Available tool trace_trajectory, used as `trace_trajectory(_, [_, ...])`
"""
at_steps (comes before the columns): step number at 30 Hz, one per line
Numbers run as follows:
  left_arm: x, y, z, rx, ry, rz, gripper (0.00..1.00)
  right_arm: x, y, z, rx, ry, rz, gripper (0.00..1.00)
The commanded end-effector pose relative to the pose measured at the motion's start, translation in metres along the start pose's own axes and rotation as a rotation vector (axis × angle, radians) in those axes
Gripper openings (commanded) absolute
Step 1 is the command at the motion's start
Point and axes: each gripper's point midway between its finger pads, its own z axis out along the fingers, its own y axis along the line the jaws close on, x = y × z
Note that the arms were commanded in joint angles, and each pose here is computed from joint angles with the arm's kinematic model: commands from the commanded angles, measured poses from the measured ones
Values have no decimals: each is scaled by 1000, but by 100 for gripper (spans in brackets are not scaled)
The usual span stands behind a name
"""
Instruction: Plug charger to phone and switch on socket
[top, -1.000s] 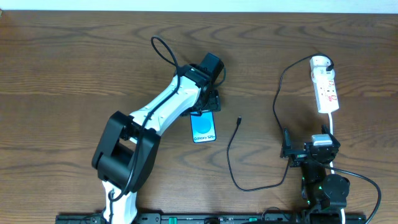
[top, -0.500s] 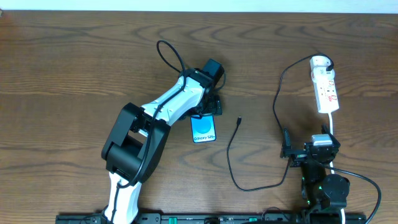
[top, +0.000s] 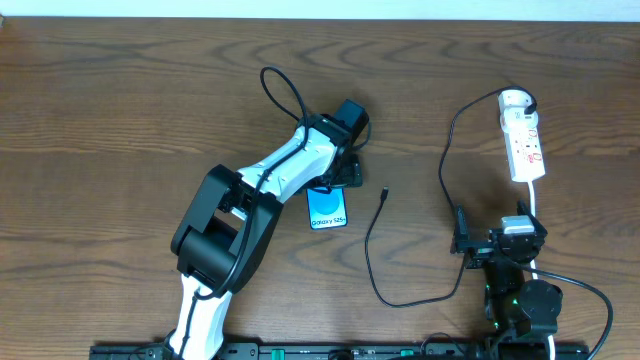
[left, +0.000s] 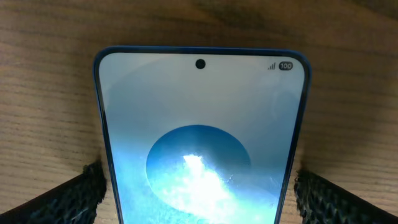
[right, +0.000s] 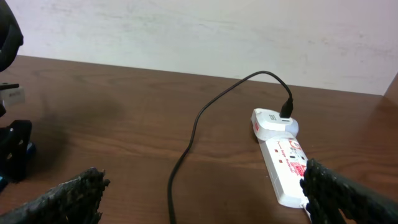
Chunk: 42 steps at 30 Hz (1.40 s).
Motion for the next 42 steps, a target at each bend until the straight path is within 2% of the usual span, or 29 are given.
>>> trace_trajectory(1, [15,8,24,-59,57,-9,93,1,2,0,-6,2,-11,99])
trace_trajectory(12, [19,12,23,-74,73,-21,89,1,2,0,-6,2,-11,99])
trace_trajectory(23, [24,16,23,-89,94,-20,90,1,2,0,-6,2,-11,99])
trace_trajectory(25, [24,16,23,-89,94,-20,82,1,2,0,-6,2,-11,99])
trace_trajectory(26, [24,16,23,-88,94,-20,81,1,2,0,-6,2,-11,99])
trace_trajectory(42, [21,14,15,-77,81,-20,81,1,2,0,-6,2,-11,99])
